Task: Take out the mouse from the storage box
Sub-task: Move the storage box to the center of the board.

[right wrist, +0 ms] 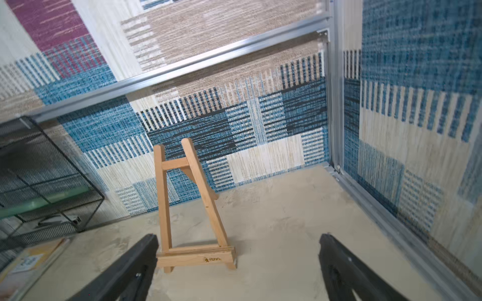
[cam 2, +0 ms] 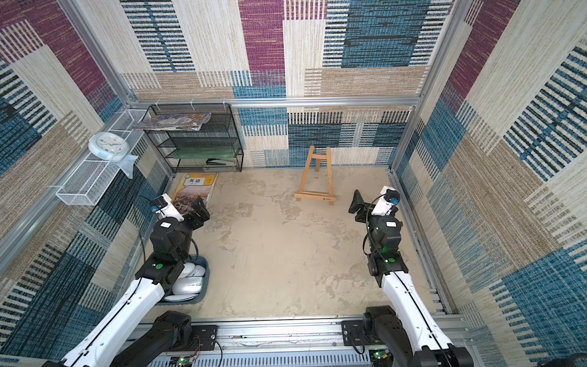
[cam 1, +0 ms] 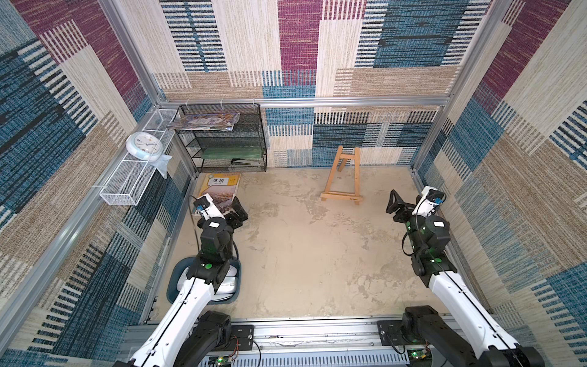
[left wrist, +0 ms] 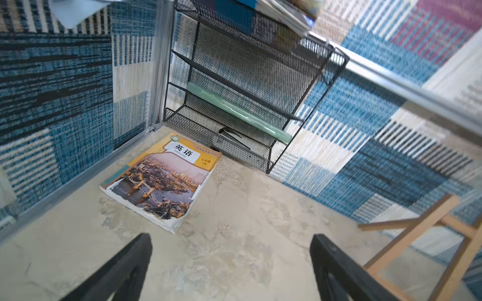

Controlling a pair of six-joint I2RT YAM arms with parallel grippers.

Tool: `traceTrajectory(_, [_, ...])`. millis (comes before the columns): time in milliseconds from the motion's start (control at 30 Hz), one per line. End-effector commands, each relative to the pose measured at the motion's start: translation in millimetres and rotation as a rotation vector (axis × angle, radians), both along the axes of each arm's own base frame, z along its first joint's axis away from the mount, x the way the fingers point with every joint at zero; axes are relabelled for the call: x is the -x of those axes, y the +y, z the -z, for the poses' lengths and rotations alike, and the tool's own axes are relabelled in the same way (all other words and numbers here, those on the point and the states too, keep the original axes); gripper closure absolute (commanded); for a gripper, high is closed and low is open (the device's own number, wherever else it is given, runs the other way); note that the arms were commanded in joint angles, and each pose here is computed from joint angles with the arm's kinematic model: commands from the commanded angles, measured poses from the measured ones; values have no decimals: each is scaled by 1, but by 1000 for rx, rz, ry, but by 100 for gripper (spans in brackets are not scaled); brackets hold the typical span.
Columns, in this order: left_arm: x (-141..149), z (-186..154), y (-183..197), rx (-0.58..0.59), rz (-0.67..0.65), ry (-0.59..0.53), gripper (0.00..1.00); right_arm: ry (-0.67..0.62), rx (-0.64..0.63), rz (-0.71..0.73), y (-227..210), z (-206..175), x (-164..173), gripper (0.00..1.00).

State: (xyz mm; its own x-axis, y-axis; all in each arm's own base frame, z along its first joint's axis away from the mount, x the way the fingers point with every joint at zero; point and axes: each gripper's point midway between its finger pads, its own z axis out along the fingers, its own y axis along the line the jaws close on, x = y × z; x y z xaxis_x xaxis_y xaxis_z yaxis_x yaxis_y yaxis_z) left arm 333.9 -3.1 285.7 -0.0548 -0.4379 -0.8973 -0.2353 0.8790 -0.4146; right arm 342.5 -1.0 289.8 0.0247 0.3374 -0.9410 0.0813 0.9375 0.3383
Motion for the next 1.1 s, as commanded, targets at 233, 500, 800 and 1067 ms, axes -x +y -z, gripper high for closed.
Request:
traceTrajectory(233, [95,73,27,216,-149,428,1,256,-218,16,-2,50,27,1])
traceTrajectory(500, [107,108,-18,294,74,672,1,426,-332,-209,44,90,23,1])
traceTrajectory(800, [126,167,-30,353,38,944,1,540,-326,-278,73,110,17,1])
traceTrajectory(1067, [119,182,-49,370,130,972,1,606,-299,-358,113,121,22,1])
